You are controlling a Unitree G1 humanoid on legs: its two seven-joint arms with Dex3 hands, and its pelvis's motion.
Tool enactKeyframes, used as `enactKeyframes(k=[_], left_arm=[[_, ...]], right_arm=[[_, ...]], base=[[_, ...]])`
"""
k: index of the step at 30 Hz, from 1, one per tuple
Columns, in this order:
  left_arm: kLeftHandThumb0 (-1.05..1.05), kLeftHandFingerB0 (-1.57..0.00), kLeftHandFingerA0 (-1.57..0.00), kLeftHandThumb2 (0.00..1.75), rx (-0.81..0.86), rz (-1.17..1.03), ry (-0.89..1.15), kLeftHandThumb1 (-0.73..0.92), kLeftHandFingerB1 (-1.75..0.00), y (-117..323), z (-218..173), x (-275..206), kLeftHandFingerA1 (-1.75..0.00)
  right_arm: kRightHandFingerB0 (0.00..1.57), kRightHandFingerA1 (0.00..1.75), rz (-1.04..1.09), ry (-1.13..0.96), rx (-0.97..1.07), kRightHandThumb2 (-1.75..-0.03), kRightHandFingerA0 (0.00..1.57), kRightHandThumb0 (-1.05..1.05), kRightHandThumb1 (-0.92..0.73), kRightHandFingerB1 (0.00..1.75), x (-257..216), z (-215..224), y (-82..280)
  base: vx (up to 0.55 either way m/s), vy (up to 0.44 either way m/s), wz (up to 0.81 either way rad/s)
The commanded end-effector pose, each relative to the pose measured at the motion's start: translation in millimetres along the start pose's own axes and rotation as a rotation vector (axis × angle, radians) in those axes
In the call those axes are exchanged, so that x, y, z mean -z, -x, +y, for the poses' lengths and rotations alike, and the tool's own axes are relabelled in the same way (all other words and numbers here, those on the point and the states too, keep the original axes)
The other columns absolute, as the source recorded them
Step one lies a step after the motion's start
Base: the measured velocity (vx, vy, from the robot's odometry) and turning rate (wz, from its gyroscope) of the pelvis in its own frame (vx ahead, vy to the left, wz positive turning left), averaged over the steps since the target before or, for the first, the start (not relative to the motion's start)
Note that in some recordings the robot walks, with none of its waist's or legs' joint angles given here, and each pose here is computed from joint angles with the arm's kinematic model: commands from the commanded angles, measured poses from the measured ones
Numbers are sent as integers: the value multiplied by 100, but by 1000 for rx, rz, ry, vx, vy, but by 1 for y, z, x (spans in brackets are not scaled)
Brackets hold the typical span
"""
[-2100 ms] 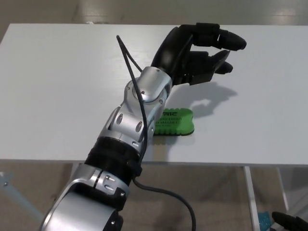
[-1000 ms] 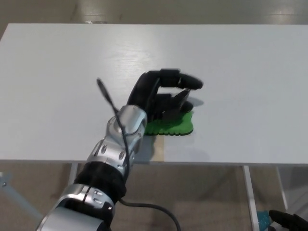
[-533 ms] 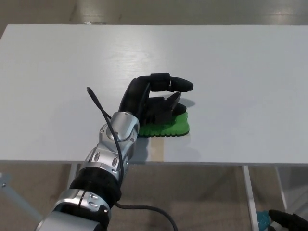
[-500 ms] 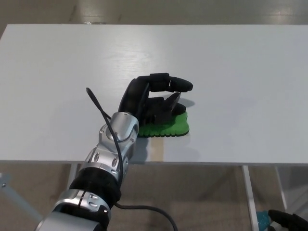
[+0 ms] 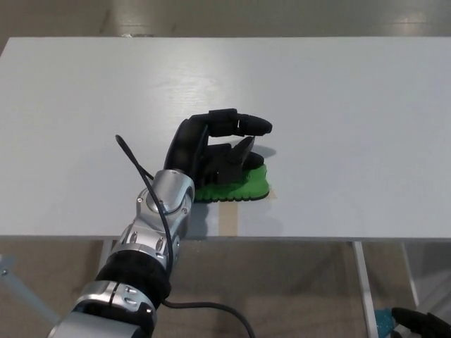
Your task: Use the left hand to press on the green eraser and wipe the desk from center to the left and then back to center.
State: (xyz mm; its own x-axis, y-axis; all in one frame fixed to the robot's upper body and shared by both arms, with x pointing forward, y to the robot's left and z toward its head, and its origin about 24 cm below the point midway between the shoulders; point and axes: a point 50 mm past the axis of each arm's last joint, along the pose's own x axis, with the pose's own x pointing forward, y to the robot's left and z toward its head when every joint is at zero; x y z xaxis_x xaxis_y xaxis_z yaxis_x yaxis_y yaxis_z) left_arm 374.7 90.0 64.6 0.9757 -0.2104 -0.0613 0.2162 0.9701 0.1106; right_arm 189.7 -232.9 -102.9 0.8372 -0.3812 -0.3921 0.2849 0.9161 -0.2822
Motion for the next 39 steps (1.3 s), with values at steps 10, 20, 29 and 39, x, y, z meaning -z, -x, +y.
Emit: enactKeyframes(k=[10, 20, 29, 39], left_arm=[[-19, -100, -103, 66, -3, 119, 26, 81, -59, 21, 1, 46, -52], [-17, -101, -103, 66, 21, 114, 54, 81, -59, 29, -5, 55, -52], [-15, -100, -102, 66, -9, 104, 53, 82, -58, 35, 19, 59, -52], [-16, -98, -104, 66, -109, 85, 125, 84, -59, 45, 70, 60, -60]], right_arm=[[80, 50, -5, 32, 1, -62, 81, -47, -69, 48, 1, 1, 2], [81, 50, -6, 19, 9, -62, 81, -47, -68, 48, 1, 2, 2], [83, 52, 2, 12, 7, -61, 82, -46, -68, 49, 0, 4, 1], [82, 51, 17, 18, 1, -62, 82, -47, -69, 49, 3, 4, 2]], base=[[0, 0, 0], [0, 0, 0], [0, 0, 0], [0, 0, 0]])
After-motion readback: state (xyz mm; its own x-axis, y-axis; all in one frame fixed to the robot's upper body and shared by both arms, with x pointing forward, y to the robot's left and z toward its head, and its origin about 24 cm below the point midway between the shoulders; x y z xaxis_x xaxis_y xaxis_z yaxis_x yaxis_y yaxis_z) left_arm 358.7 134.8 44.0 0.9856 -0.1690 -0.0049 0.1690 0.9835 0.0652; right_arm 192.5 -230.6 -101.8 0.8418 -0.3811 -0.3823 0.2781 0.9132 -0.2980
